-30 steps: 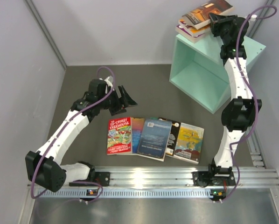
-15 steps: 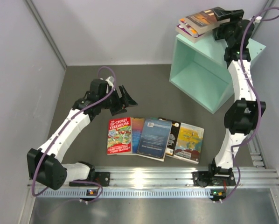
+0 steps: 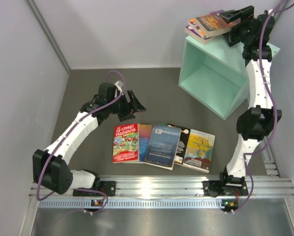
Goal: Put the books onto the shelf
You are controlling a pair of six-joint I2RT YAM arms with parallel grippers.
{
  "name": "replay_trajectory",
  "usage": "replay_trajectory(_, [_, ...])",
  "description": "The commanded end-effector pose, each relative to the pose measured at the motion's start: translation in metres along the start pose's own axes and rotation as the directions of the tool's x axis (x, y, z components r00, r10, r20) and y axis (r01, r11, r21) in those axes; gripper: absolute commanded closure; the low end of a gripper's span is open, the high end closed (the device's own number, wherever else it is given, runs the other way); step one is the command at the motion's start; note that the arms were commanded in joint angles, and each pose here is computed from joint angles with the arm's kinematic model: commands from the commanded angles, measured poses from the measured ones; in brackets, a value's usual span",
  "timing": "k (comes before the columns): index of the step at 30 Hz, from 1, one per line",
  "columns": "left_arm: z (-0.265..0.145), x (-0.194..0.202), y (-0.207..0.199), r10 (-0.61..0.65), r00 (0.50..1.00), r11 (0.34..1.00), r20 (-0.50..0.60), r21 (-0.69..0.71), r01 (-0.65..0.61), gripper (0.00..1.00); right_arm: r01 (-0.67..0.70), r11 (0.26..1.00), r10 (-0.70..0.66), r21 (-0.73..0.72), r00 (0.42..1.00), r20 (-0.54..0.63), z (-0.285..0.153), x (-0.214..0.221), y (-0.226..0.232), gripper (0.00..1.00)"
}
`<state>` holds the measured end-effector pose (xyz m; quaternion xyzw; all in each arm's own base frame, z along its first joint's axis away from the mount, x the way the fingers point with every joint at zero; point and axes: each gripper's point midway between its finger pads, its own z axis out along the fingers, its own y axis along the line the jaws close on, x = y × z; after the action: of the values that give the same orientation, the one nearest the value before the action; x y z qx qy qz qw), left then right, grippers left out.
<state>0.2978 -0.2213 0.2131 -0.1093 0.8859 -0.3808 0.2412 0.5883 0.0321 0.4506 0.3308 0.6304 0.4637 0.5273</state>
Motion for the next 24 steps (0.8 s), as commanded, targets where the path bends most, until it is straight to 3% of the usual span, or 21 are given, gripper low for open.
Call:
replay_trajectory(1, [0.001, -0.012, -0.016, 0.022, 0.999, 0.998, 0.031, 0.058, -0.024, 0.17, 0.05, 0.999, -0.05, -0.006, 0.993, -0.108, -0.001, 0.015, -0.003, 0.06])
replay_trajectory(4, [0.002, -0.012, -0.016, 0.021, 0.999, 0.998, 0.027, 0.056, -0.022, 0.17, 0.059, 0.998, -0.059, -0.007, 0.985, -0.16, -0.003, 0.022, -0.005, 0.0])
replay_trajectory(10, [0.002, -0.01, -0.014, 0.018, 1.0, 0.998, 0.021, 0.052, -0.019, 0.18, 0.06, 0.998, -0.053, 0.023, 0.971, -0.235, -0.008, 0.031, -0.022, 0.0])
replay_trajectory(22, [0.004, -0.004, -0.01, -0.001, 1.0, 0.999, 0.002, 0.052, 0.001, 0.18, 0.119, 0.991, -0.1, 0.068, 0.969, -0.227, -0.055, 0.004, -0.046, 0.0])
replay_trajectory(24, [0.006, -0.002, -0.009, -0.009, 1.0, 0.998, -0.006, 0.057, 0.009, 0.18, 0.143, 0.989, -0.133, 0.042, 0.974, -0.182, -0.069, -0.012, -0.039, 0.03])
